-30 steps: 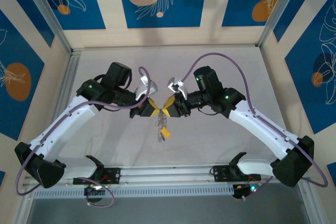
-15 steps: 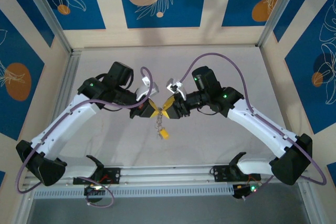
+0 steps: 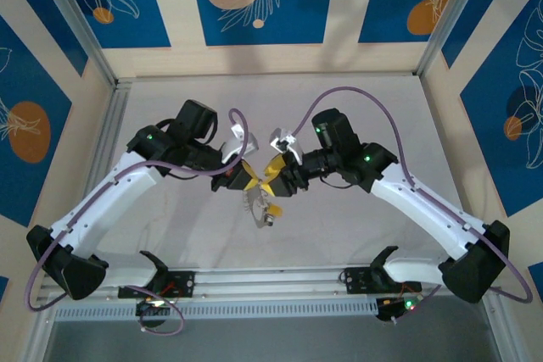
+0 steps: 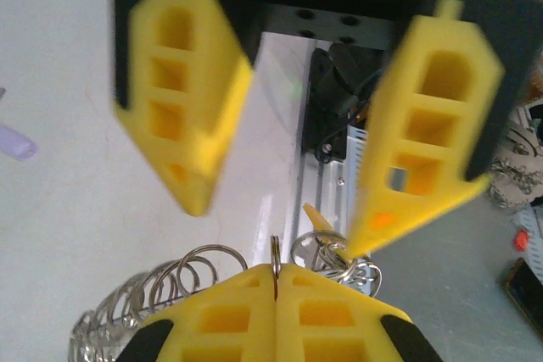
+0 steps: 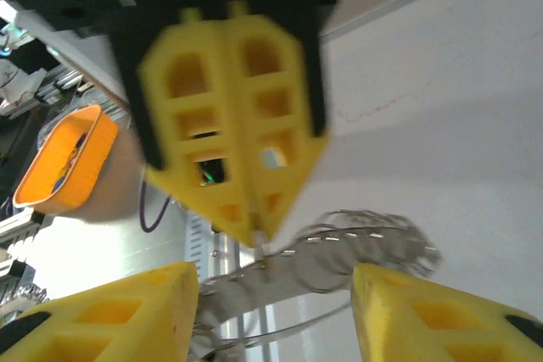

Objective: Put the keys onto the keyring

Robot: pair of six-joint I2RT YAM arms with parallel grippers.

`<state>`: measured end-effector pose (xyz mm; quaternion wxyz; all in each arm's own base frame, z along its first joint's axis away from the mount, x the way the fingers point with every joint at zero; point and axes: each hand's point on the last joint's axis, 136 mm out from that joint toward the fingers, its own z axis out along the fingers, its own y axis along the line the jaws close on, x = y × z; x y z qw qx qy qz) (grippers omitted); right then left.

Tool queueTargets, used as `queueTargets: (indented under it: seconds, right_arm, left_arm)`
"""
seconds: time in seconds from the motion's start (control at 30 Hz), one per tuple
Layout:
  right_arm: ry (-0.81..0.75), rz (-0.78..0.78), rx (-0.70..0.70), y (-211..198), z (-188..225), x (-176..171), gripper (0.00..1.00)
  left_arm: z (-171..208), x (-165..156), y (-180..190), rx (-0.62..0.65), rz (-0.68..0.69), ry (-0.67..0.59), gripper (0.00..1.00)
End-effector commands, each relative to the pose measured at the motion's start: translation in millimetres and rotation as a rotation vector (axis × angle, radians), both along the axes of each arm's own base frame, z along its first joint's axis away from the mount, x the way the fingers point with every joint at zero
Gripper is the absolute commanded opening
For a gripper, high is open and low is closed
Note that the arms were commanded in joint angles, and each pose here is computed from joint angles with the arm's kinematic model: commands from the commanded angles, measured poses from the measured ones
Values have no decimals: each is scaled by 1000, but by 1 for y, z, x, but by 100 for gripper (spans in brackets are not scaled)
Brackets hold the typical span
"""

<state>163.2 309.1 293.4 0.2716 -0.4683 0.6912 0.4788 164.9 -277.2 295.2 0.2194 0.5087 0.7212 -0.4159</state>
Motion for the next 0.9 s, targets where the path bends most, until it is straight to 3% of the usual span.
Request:
queueTargets:
  seconds: [0.0, 0.43, 0.67, 0.87]
  right_arm:
    - [-32, 61, 54, 0, 20, -15, 49]
    - [-59, 58, 52, 12, 17, -4, 39]
    - [-55, 60, 48, 14, 17, -3, 3]
    - [-56, 47, 42, 11, 16, -3, 6]
  left_arm:
    - [9, 1, -7, -43, -23, -47, 0]
    - [13, -4, -7, -57, -37, -41, 0]
    - [10, -3, -7, -46, -40, -40, 0]
    - [9, -4, -6, -39, -39, -43, 0]
